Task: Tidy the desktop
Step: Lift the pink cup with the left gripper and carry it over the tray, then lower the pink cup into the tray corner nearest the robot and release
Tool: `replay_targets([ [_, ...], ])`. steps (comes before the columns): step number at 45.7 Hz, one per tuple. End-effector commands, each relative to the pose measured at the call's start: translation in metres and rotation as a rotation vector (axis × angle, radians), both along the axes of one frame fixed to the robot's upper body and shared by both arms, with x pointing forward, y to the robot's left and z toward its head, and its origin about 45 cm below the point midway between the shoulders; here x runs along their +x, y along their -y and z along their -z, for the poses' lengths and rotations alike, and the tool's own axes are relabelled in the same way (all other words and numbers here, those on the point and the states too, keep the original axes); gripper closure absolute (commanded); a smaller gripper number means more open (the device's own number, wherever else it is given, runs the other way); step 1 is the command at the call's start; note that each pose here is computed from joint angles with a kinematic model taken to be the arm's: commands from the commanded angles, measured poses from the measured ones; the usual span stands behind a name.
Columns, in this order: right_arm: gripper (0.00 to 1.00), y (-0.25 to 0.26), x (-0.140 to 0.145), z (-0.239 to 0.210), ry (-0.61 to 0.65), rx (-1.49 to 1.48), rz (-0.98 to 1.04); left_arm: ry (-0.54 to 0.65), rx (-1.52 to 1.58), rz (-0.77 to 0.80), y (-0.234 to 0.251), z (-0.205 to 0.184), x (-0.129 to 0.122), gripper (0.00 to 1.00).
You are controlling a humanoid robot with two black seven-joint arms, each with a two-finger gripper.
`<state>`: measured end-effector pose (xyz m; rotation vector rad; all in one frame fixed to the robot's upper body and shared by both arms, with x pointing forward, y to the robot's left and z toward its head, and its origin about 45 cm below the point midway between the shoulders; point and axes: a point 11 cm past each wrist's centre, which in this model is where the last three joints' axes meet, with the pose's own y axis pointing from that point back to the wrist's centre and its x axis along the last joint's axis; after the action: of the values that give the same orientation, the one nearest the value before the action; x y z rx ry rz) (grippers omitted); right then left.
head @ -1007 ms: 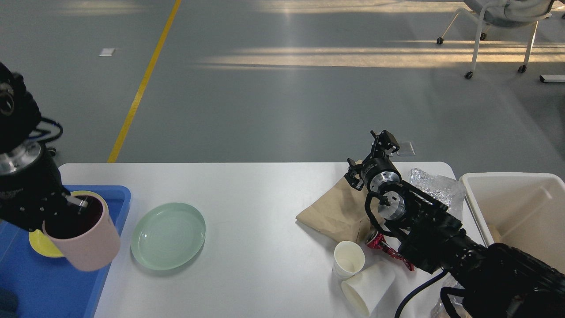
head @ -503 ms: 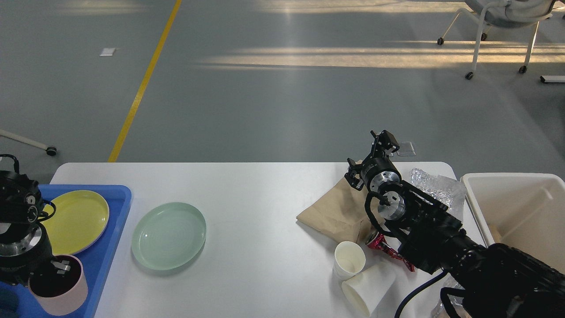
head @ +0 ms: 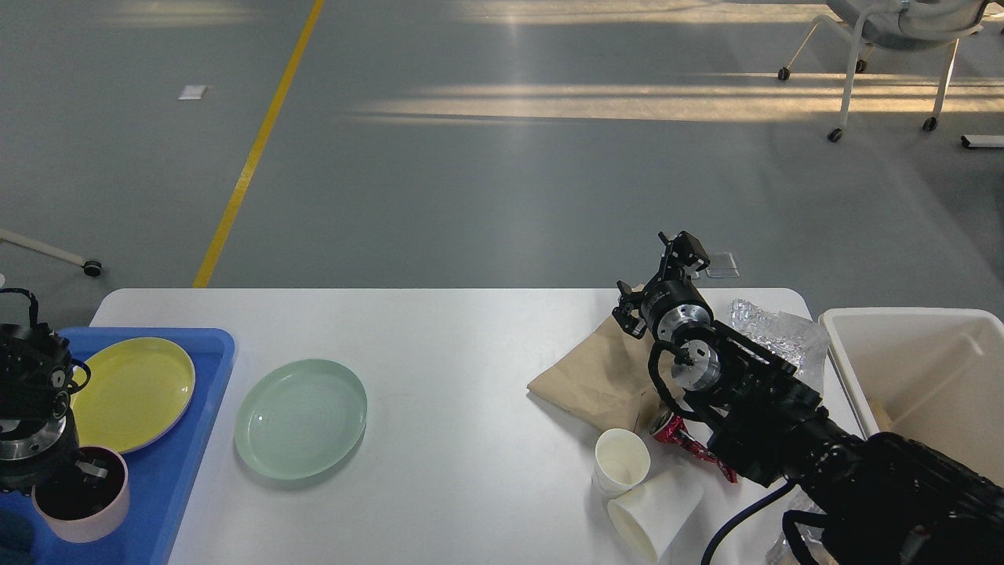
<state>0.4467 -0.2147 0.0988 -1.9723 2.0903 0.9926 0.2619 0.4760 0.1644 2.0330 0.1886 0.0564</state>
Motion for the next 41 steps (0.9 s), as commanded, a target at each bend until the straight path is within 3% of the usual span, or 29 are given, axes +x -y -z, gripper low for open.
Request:
replay_targets([
  [1, 0.0, 0.0, 0.0, 0.0, 0.0, 0.0, 0.0, -0.007, 0.029, -0.005, -0.006, 0.012, -0.012, 1.0],
  [19, 0.0, 0.0, 0.0, 0.0, 0.0, 0.0, 0.0, -0.019, 0.018, -0.02, -0.003, 0.016, -0.015, 0.9],
  [41, 0.0, 0.0, 0.0, 0.0, -0.001, 0.001, 0.001, 0.017, -0.046, -0.04, 0.01, 0.015, -0.007, 0.5],
])
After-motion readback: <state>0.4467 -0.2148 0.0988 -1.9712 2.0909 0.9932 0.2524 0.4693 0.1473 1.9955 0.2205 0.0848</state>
